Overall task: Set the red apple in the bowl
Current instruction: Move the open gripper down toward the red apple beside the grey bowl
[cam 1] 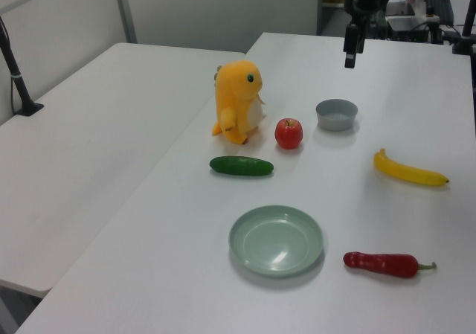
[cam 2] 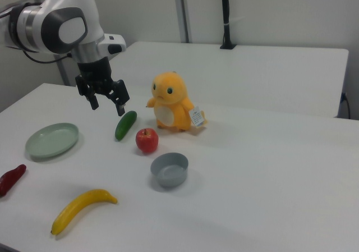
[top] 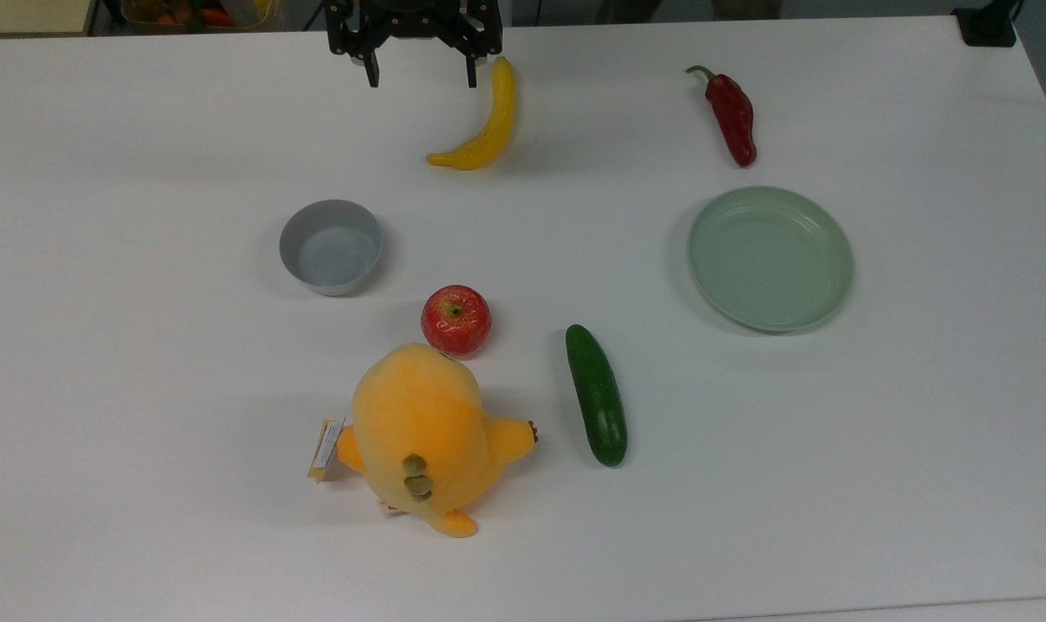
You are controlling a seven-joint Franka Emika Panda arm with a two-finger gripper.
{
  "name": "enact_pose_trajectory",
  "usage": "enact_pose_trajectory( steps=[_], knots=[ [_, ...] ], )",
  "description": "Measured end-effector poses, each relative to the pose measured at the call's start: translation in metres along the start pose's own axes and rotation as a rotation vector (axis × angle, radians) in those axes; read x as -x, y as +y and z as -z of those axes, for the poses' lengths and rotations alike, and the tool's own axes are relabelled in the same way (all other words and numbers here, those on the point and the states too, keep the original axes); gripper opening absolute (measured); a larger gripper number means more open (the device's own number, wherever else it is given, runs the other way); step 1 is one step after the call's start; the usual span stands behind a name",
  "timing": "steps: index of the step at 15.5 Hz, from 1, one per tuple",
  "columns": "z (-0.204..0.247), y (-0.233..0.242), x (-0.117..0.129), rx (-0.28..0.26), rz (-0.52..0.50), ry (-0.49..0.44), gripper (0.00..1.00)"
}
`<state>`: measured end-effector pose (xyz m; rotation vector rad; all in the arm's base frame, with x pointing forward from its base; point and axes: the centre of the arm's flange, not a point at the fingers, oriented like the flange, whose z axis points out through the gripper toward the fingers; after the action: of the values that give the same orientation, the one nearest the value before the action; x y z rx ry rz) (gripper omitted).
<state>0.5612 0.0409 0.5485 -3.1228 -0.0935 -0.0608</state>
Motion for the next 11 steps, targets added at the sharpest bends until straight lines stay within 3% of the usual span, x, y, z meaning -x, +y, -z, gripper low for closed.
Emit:
enact_pose_trajectory(
  steps=[4,7,11],
  knots=[
    [-0.002,0.012,-0.007,0.002,-0.021,-0.053,1.00],
    [-0.006,0.025,-0.024,0.004,-0.044,-0.059,1.00],
    [-0.008,0.028,-0.030,0.005,-0.049,-0.059,1.00]
  ],
)
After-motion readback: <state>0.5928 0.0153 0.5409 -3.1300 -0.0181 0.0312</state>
